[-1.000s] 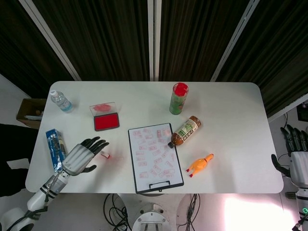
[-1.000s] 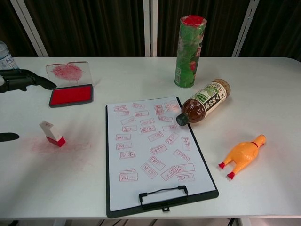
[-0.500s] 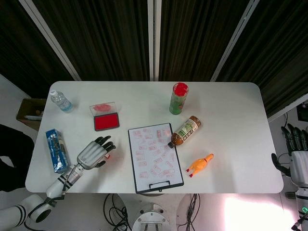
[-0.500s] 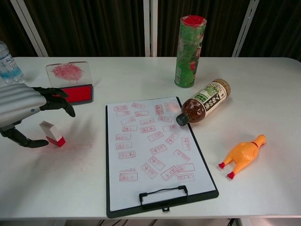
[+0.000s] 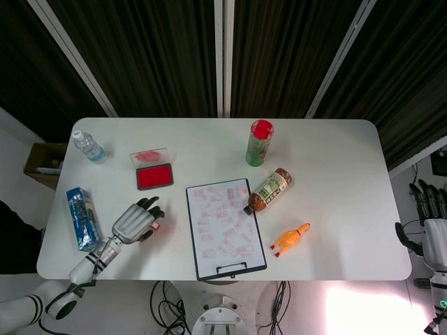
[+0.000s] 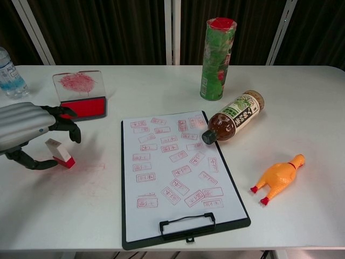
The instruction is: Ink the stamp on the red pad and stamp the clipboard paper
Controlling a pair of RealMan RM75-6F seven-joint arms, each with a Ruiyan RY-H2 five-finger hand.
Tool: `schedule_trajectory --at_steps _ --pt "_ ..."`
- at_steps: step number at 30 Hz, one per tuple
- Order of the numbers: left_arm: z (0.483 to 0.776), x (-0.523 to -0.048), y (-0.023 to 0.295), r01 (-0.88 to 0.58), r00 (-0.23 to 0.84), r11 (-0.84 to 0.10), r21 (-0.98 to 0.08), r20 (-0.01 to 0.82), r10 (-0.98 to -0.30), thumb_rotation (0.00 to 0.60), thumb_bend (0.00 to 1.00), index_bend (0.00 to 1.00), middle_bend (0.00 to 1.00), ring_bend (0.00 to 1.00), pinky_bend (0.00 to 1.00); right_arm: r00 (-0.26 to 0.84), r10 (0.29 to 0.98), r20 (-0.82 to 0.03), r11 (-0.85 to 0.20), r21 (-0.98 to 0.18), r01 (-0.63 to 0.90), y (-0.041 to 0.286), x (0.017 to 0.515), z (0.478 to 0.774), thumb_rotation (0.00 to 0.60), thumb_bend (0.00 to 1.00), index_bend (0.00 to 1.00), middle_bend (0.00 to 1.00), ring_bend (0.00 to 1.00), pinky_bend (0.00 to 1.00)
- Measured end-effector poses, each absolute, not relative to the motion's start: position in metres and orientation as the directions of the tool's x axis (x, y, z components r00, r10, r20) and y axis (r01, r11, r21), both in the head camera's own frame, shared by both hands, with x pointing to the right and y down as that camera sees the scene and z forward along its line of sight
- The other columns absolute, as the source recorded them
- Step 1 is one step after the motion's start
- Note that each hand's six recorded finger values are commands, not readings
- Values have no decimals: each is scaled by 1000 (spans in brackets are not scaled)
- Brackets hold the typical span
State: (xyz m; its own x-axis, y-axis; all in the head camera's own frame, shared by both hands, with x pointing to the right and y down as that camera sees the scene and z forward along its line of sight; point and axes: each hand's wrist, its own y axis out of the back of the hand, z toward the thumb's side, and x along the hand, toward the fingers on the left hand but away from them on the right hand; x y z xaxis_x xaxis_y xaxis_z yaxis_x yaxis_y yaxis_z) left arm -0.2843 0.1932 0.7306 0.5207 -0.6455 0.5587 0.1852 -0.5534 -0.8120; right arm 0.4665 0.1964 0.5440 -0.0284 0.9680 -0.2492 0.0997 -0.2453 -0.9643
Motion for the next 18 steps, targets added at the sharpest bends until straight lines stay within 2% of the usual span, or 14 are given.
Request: schedule_trajectory --at_steps 18 --pt "730 -286 190 174 516 -555 -813 556 -652 600 330 413 416 108 243 -32 960 -280 -276 -957 88 197 464 549 600 276 0 0 0 0"
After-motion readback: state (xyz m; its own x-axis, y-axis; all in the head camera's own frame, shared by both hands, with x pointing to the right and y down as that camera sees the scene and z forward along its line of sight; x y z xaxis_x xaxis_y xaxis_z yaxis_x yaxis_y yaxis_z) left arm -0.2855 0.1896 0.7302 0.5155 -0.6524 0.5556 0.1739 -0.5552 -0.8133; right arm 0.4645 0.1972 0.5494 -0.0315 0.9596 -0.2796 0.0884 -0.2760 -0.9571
